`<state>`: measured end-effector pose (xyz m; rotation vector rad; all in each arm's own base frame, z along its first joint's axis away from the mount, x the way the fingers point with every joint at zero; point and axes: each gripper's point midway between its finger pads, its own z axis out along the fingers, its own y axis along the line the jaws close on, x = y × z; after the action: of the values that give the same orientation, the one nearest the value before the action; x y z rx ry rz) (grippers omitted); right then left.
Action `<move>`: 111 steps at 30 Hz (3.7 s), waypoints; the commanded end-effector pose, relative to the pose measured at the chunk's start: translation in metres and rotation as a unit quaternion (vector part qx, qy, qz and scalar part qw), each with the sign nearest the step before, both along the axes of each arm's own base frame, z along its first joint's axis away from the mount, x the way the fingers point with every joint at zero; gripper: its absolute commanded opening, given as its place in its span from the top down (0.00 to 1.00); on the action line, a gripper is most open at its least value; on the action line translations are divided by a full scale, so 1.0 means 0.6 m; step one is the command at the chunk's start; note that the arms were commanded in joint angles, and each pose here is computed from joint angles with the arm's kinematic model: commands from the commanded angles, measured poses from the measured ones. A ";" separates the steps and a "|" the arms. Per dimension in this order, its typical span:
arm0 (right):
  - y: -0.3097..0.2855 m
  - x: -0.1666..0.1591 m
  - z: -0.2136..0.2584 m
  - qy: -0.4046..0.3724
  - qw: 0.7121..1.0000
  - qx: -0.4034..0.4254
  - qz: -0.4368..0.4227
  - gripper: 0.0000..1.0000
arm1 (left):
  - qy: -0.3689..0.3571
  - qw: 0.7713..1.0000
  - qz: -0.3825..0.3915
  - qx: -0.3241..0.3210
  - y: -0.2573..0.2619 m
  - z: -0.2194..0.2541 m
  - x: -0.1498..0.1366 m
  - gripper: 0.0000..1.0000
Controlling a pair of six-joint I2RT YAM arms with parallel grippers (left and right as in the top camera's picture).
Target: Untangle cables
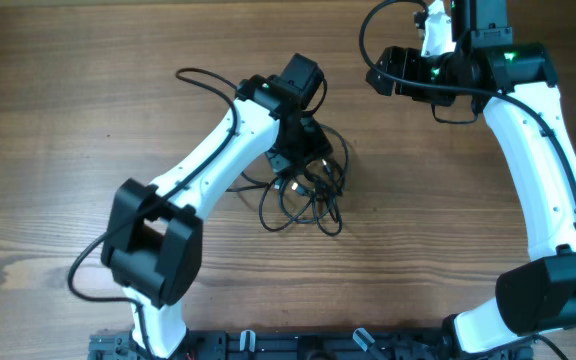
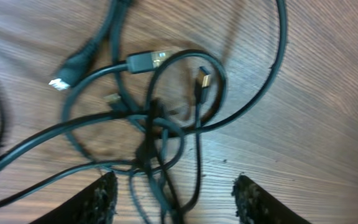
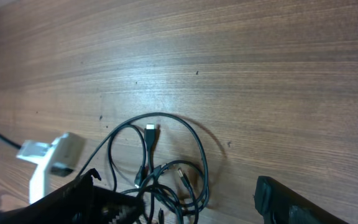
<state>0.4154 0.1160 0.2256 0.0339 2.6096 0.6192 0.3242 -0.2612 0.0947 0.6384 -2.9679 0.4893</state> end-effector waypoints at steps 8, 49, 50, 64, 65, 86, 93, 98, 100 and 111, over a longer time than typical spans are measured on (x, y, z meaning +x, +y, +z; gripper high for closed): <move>0.000 0.004 0.018 -0.022 1.000 -0.008 0.008 0.14 | 0.043 0.999 0.004 -0.017 -0.025 -0.040 -0.012 0.54; 0.149 -0.077 0.163 -0.145 0.945 0.161 0.246 0.19 | -0.392 0.891 0.030 -0.228 0.166 0.493 0.060 0.96; 0.175 -0.096 0.176 -0.157 0.936 0.163 0.270 0.19 | -0.392 0.893 0.036 -0.220 0.170 0.489 0.062 0.96; 0.306 -0.180 0.102 -0.211 0.840 0.091 0.491 0.46 | -0.306 0.907 0.103 -0.271 0.178 0.475 0.044 0.96; 0.310 -0.172 0.100 -0.215 0.840 0.092 0.490 0.49 | -0.298 0.908 0.103 -0.276 0.175 0.475 0.041 0.96; 0.227 -0.008 0.041 -0.141 0.969 0.001 0.204 0.96 | -0.233 0.856 0.381 -0.260 0.318 0.454 0.090 0.96; -0.031 0.047 0.177 -0.188 0.981 0.030 -0.039 0.96 | -0.165 0.882 0.413 0.155 0.500 0.270 0.008 0.96; -0.142 0.011 0.309 -0.249 0.963 0.063 -0.079 0.96 | -0.063 0.917 0.318 0.232 0.509 0.174 0.003 0.96; -0.137 -0.004 0.328 -0.251 0.962 0.092 -0.057 0.96 | -0.054 0.921 0.311 0.231 0.506 0.163 0.008 0.96; 0.130 -0.098 0.184 -0.137 0.976 -0.031 0.169 0.96 | -0.107 0.953 0.246 0.140 0.447 0.170 0.062 0.96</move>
<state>0.3504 0.1954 0.3383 -0.4365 2.3988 0.8315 0.3633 0.0116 0.1960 1.5058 -3.0799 0.1361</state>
